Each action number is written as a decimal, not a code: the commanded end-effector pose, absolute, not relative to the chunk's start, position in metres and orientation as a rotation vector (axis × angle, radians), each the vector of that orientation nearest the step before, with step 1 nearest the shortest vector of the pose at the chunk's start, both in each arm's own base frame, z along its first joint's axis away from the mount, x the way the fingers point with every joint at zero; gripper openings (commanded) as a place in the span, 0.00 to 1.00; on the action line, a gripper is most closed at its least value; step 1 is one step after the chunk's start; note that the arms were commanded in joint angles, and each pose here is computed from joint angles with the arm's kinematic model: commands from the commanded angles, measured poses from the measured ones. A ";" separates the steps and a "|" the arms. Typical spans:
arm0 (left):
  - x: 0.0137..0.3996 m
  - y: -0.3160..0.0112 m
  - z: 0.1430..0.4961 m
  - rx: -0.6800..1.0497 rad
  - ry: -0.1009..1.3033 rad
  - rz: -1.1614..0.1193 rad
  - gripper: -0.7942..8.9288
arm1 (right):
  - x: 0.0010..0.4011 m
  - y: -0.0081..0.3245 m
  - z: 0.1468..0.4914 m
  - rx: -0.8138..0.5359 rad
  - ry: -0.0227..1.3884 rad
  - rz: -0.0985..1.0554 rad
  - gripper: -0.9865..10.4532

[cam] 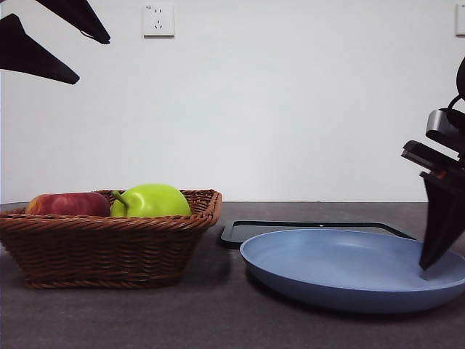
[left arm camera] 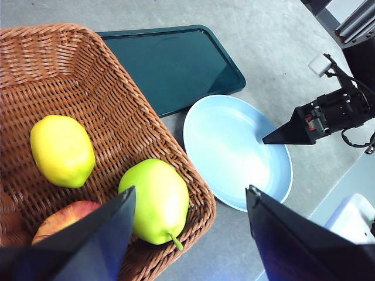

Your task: Take the lemon from the basket,put the lemon in the plate,hand out the plate

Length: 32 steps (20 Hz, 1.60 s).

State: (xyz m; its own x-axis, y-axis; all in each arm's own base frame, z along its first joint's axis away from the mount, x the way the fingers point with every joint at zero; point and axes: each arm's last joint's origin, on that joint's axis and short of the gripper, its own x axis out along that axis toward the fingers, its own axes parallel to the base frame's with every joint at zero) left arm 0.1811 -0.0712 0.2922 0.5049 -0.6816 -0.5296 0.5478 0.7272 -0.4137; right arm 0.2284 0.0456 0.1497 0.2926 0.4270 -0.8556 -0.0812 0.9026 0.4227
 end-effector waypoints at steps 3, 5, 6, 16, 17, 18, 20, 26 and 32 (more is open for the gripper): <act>0.182 -0.073 0.295 -0.191 0.717 -0.759 0.42 | 0.233 0.047 0.151 0.331 1.223 0.344 0.09; 0.182 -0.073 0.295 -0.191 0.717 -0.758 0.42 | 0.232 0.047 0.152 0.352 1.222 0.337 0.09; 0.182 -0.073 0.295 -0.195 0.718 -0.756 0.42 | 0.231 0.047 0.154 0.353 1.218 0.337 0.09; 0.209 -0.082 0.289 -0.167 0.791 -0.612 0.45 | 0.200 0.042 0.199 0.340 1.116 0.365 0.09; 0.218 -0.085 0.287 -0.126 0.821 -0.567 0.45 | 0.197 0.041 0.203 0.334 1.096 0.370 0.09; 0.225 -0.089 0.285 -0.097 0.845 -0.537 0.45 | 0.195 0.041 0.206 0.333 1.082 0.373 0.09; 0.245 -0.099 0.281 -0.052 0.903 -0.489 0.45 | 0.192 0.041 0.210 0.331 1.057 0.378 0.09; 0.296 -0.132 0.258 0.057 1.001 -0.428 0.45 | 0.190 0.040 0.212 0.331 1.062 0.377 0.09; 0.319 -0.152 0.201 0.155 1.133 -0.352 0.45 | 0.190 0.040 0.212 0.331 1.063 0.377 0.09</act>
State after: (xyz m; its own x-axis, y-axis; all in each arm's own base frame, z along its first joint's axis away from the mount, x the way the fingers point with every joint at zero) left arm 0.3169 -0.1483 0.2008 0.3690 -0.1908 -0.9096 0.3340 0.9405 -0.0617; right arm 0.1872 0.0394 0.2087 0.4236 0.4479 -0.7874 -0.1239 0.8897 0.4394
